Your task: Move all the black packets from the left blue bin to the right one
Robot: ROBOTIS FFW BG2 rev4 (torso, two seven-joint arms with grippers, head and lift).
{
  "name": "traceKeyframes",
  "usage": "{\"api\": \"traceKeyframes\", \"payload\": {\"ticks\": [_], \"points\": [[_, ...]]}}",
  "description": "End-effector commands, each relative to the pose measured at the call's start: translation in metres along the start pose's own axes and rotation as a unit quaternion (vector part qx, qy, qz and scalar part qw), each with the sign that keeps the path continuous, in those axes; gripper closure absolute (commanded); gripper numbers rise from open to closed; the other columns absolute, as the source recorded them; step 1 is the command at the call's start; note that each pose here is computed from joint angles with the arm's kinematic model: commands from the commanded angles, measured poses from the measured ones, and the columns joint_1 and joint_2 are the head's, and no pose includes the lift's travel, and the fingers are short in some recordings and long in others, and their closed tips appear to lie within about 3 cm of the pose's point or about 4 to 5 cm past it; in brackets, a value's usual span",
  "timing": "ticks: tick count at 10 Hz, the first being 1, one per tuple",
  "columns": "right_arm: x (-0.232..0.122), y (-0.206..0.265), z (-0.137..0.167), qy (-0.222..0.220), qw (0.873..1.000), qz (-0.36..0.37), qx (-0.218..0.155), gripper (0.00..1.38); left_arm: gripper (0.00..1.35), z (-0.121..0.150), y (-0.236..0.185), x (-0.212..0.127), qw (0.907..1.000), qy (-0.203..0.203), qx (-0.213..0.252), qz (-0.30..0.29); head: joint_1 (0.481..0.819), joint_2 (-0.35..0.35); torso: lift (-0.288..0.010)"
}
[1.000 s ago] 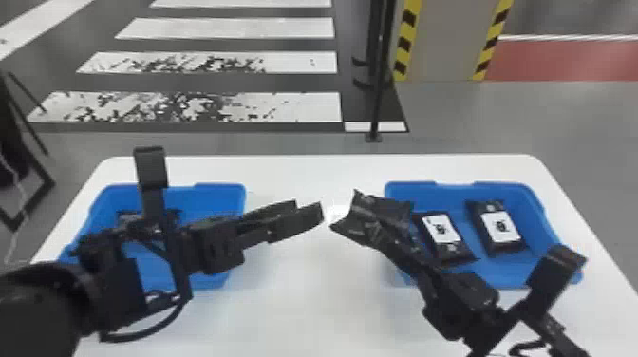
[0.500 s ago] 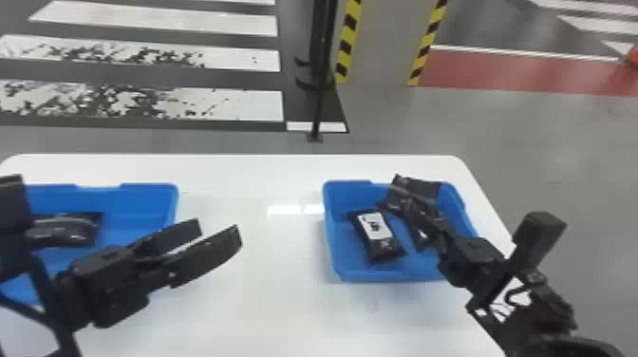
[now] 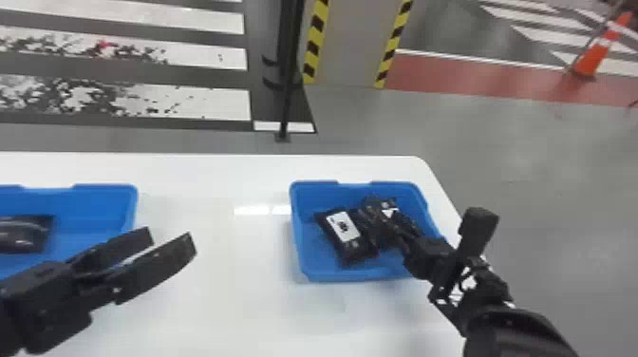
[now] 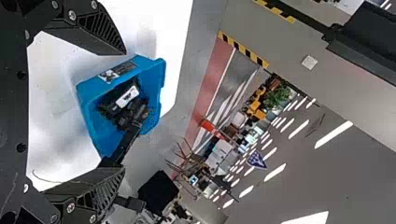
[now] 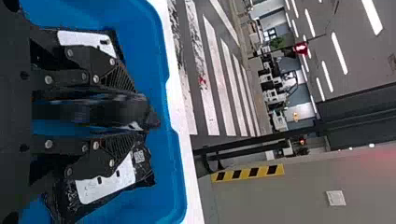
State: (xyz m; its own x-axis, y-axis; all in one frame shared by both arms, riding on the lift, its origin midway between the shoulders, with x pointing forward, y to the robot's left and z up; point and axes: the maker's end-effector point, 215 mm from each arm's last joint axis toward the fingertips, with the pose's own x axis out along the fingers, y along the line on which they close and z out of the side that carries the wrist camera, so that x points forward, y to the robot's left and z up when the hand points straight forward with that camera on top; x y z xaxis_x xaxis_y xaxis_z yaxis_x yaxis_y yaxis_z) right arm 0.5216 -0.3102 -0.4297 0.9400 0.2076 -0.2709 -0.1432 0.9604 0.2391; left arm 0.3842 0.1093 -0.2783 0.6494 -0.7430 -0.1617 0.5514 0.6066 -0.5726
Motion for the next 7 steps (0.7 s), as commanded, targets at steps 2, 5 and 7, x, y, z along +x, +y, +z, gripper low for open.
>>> {"api": "traceKeyframes", "payload": {"ticks": [2,5,7], "points": [[-0.014,0.001,-0.01,-0.017,1.0,-0.014,-0.004,0.09,0.17,0.012,0.008,-0.007,0.9998,-0.007,0.016,0.011,0.695,-0.241,-0.14],[-0.041,0.006,0.016,-0.101,0.993,-0.046,-0.034,0.1,0.17,0.044,0.019,-0.011,0.9966,-0.011,0.076,0.029,0.695,-0.225,-0.14],[-0.055,0.038,0.03,-0.139,0.989,-0.022,-0.042,0.11,0.17,0.08,0.036,-0.021,0.9911,-0.027,0.116,0.059,0.695,-0.208,-0.14]]}}
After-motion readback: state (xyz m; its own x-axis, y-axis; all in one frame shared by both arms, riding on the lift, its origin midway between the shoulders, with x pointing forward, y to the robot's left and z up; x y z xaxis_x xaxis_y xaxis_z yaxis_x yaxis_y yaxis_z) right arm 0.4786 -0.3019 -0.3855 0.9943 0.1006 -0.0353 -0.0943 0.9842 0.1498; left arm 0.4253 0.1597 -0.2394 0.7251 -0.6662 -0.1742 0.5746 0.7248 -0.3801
